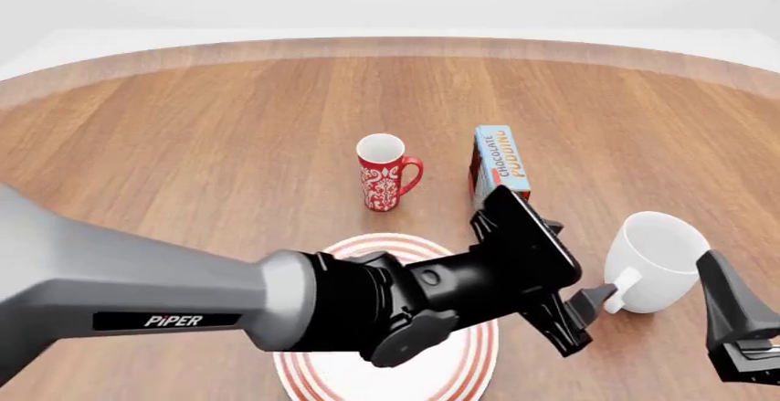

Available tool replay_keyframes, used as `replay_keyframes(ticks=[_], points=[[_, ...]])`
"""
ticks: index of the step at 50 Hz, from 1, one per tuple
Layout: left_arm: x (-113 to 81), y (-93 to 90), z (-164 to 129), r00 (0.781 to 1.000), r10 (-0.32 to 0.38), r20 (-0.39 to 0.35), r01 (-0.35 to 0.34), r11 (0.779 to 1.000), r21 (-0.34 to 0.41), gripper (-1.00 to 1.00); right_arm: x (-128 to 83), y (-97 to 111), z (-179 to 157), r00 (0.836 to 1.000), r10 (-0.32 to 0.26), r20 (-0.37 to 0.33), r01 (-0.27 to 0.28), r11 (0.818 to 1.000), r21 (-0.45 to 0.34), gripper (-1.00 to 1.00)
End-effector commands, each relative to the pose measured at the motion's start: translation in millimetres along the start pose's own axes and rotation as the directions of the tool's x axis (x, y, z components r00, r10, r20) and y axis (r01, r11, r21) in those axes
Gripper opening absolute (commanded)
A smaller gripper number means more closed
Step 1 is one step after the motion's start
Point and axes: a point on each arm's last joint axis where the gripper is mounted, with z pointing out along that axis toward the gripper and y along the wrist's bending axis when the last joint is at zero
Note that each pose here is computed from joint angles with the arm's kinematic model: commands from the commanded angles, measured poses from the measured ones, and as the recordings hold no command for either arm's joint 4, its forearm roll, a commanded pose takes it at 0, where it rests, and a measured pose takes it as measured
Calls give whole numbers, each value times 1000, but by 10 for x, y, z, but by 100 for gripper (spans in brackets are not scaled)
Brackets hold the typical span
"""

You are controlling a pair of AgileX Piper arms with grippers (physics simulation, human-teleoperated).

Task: Pick up the white mug and put it on the plate, and put the chocolate pudding to the right of the plate.

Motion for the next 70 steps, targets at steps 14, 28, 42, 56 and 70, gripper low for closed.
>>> replay_keyframes(ticks=[14, 28, 42, 56, 70], points=[[-80, -67, 113, 1000, -1, 2, 1, 1000, 17, 100, 0, 0, -5, 1000, 1, 1, -1, 1000, -1, 100], [-62, -80, 207, 1000, -17, -9, 17, 1000, 20, 100, 1, 0, -8, 1000, 0, 2, 0, 1000, -1, 100], [-27, -96, 294, 999, -31, -26, 31, 999, 23, 100, 0, 0, -9, 1000, 1, 2, -1, 1000, -1, 100], [-14, -103, 340, 999, -38, -36, 39, 999, 24, 100, -6, 0, -10, 1000, 3, 3, -3, 1000, 0, 100], [-17, -98, 397, 998, -45, -47, 47, 999, 24, 100, -2, 0, -9, 1000, 4, 1, -4, 1000, 0, 100]])
